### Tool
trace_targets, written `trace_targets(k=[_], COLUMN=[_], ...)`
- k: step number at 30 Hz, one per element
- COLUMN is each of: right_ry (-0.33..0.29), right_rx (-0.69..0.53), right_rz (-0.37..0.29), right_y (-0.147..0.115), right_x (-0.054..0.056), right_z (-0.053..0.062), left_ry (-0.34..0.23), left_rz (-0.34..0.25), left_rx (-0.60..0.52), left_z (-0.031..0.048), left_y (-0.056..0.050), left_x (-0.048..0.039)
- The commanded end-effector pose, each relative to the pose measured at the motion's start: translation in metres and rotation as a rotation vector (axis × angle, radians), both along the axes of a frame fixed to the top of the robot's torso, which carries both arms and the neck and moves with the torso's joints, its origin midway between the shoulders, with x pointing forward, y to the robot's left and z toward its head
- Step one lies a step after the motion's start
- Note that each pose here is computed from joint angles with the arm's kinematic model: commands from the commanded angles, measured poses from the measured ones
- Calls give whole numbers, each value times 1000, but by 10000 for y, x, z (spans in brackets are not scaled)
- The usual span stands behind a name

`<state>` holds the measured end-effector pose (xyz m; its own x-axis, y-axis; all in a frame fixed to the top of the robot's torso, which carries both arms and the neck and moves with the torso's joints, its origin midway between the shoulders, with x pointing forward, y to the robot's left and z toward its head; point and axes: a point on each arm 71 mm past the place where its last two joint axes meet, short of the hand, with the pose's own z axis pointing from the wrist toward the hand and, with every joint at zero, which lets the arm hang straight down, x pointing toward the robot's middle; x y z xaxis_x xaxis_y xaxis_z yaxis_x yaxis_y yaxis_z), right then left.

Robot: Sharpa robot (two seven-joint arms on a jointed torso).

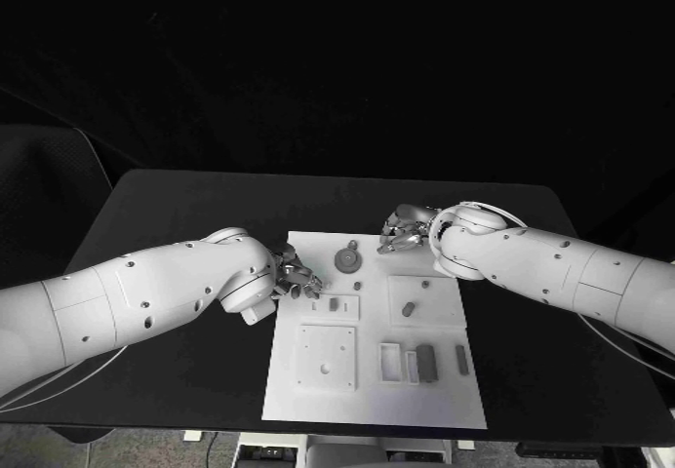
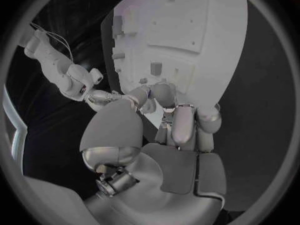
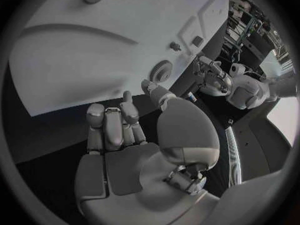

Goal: Assemble the parts on the task board

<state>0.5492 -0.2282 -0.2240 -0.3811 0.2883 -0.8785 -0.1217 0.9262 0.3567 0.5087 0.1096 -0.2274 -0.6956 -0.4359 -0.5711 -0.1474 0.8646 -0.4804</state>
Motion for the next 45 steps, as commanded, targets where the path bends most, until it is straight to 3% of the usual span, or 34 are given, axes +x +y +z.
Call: trace_targets(k=[1,14,23,34,45], right_ry=[0,0,0,1,1], right_rx=[-1,-1,0,0,0], right_rz=[10,10,12,12,13], right_y=[10,8,17,18,19], right_x=[-3,-5,-5,-5,-6], right_z=[-1,0,-1,-1,-1], left_ry=[-17,2,3,-72,-93], left_rz=[-29,-34,-39,-75,-90], left_rx=[28,29,32,87,103], left_z=[8,-14,-71,-77,-83], left_y=[-12,18,10,1,-18], left_x=[-9,-47,-84,-74,-74])
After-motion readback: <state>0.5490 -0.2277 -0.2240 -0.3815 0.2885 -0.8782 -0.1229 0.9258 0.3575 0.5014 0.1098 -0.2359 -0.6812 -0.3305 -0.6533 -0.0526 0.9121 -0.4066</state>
